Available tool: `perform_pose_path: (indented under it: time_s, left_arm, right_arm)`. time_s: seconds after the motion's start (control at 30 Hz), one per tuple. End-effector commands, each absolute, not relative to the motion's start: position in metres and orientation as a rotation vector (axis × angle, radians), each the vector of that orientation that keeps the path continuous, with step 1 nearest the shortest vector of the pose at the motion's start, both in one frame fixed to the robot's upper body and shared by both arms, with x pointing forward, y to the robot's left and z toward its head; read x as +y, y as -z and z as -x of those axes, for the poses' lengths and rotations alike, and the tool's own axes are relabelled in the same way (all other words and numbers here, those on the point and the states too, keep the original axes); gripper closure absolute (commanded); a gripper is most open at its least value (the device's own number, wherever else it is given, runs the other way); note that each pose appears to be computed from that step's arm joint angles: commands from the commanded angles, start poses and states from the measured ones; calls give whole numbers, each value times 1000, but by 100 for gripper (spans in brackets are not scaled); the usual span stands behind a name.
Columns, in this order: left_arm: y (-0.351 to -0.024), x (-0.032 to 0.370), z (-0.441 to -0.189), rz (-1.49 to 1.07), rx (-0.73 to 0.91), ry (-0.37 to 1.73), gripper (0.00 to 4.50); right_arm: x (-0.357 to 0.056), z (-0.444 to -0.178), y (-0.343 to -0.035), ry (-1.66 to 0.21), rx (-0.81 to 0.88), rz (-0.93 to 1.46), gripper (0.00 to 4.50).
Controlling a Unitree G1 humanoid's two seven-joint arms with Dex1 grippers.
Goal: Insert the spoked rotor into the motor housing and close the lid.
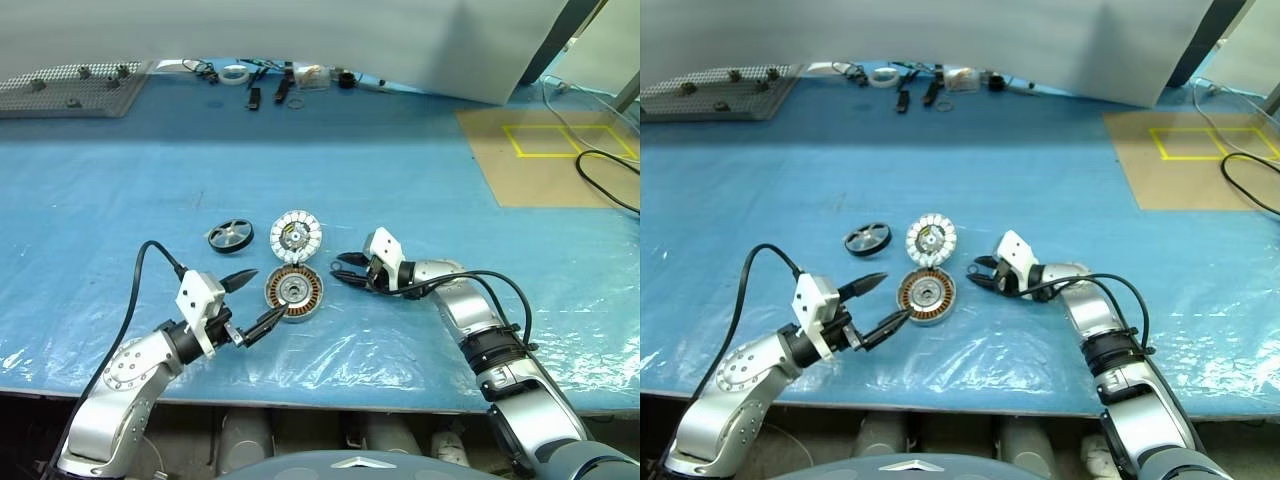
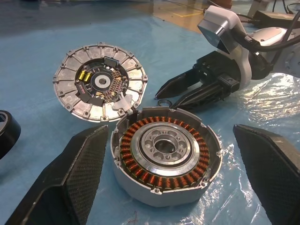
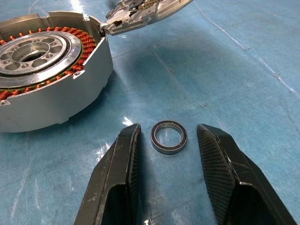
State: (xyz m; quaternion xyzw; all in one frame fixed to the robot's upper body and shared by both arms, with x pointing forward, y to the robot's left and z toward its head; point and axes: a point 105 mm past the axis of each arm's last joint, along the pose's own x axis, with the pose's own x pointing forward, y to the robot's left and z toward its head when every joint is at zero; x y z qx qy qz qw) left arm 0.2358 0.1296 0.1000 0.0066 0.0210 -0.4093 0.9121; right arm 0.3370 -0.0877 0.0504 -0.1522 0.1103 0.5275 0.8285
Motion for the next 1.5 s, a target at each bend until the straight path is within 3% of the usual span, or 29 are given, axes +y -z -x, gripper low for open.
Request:
perform_pose_path:
  time_s: [0.03, 0.13, 0.27, 0.6, 1.03, 1.2, 1.5]
  left_arm:
    - [-112, 127, -234, -26, 6, 853, 0]
    - [-113, 126, -234, -25, 6, 855, 0]
    - [-114, 125, -234, -24, 5, 856, 0]
    - [-117, 126, -232, -28, 8, 864, 0]
    - [-119, 124, -235, -43, 7, 887, 0]
    - [-126, 125, -238, -34, -25, 874, 0]
    - [-109, 138, -228, -70, 6, 903, 0]
  right_arm:
    - [-89, -334, -44, -1132, 260, 335, 258]
    - [-90, -334, -45, -1133, 263, 333, 293]
    - [-89, -334, -45, -1136, 261, 331, 390]
    - [-90, -336, -49, -1128, 253, 333, 390]
    - [-97, -338, -103, -1154, 135, 343, 390]
    - [-87, -331, -119, -1224, 114, 340, 390]
    - [-65, -317, -135, -1428, 89, 409, 390]
